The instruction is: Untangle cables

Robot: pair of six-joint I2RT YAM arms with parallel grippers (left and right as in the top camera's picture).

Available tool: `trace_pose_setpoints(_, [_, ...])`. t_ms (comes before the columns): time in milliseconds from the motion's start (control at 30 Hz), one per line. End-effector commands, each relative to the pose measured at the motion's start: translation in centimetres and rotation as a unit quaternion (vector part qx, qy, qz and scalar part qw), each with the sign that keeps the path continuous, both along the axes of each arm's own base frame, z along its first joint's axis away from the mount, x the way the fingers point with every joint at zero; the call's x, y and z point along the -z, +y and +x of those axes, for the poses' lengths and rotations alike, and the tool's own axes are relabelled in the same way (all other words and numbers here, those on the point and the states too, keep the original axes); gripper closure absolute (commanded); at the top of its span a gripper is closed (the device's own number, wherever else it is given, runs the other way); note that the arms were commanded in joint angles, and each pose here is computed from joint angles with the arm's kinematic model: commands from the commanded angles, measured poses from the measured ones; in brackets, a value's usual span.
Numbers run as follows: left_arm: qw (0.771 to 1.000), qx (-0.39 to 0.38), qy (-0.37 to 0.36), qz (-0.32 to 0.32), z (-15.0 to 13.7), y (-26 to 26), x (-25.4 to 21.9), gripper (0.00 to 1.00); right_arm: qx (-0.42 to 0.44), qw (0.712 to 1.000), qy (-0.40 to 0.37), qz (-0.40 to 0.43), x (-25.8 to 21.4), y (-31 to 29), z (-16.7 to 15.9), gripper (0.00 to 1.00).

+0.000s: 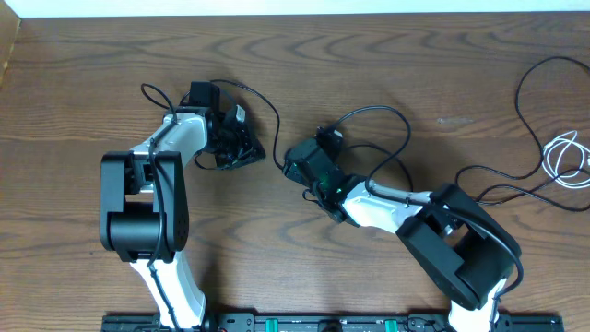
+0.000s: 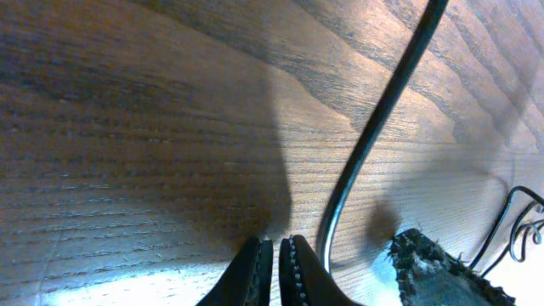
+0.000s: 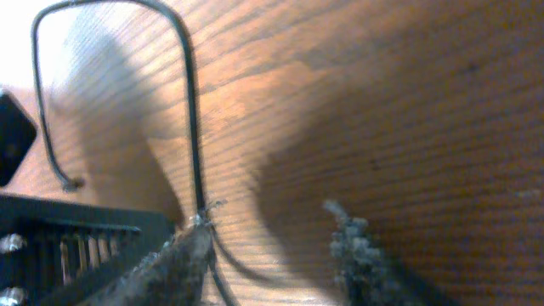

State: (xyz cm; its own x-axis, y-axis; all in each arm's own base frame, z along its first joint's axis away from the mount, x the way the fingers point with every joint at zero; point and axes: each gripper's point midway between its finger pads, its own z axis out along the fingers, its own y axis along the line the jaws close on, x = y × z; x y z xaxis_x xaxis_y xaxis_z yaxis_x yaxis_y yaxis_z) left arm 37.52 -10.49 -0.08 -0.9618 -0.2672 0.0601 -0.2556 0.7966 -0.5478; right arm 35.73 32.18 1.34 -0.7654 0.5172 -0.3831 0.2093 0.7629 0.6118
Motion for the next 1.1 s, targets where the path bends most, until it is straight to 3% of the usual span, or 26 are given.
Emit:
trace_pose_setpoints(0, [0.997, -0.009, 0.052, 0.057, -2.1, 1.9, 3.8, 0.88, 0.0, 0.999, 0.033, -0.031, 3.2, -1.2, -1.3, 0.63])
trace_pose_setpoints(167, [0.997, -0.009, 0.052, 0.057, -2.1, 1.9, 3.8, 0.88, 0.0, 0.999, 0.032, -0.031, 3.2, -1.2, -1.3, 0.74])
trace_pose_setpoints(333, [0.997, -0.009, 0.052, 0.057, -2.1, 1.9, 3.8, 0.88, 0.0, 0.999, 0.033, -0.031, 3.2, -1.2, -1.3, 0.99])
trace_pose_setpoints(533, [0.997, -0.009, 0.052, 0.057, -2.1, 1.9, 3.8, 0.88, -0.019, 0.999, 0.022, -0.041, 3.0, -1.0, -1.2, 0.99])
trace_pose_setpoints(700, [0.997, -0.009, 0.052, 0.057, -2.1, 1.9, 3.8, 0.88, -0.075, 0.995, -0.03, -0.054, 0.6, 0.0, -0.6, 0.99])
trace_pose_setpoints(867, [0.997, -0.009, 0.052, 0.057, -2.1, 1.9, 3.8, 0.88, -0.153, 0.978, -0.127, -0.069, -5.3, 1.3, 0.1, 0.99])
trace_pose_setpoints(1067, [0.997, -0.009, 0.052, 0.057, -2.1, 1.9, 3.8, 0.87, -0.164, 0.958, -0.231, -0.055, -14.5, 0.7, 1.9, 0.99])
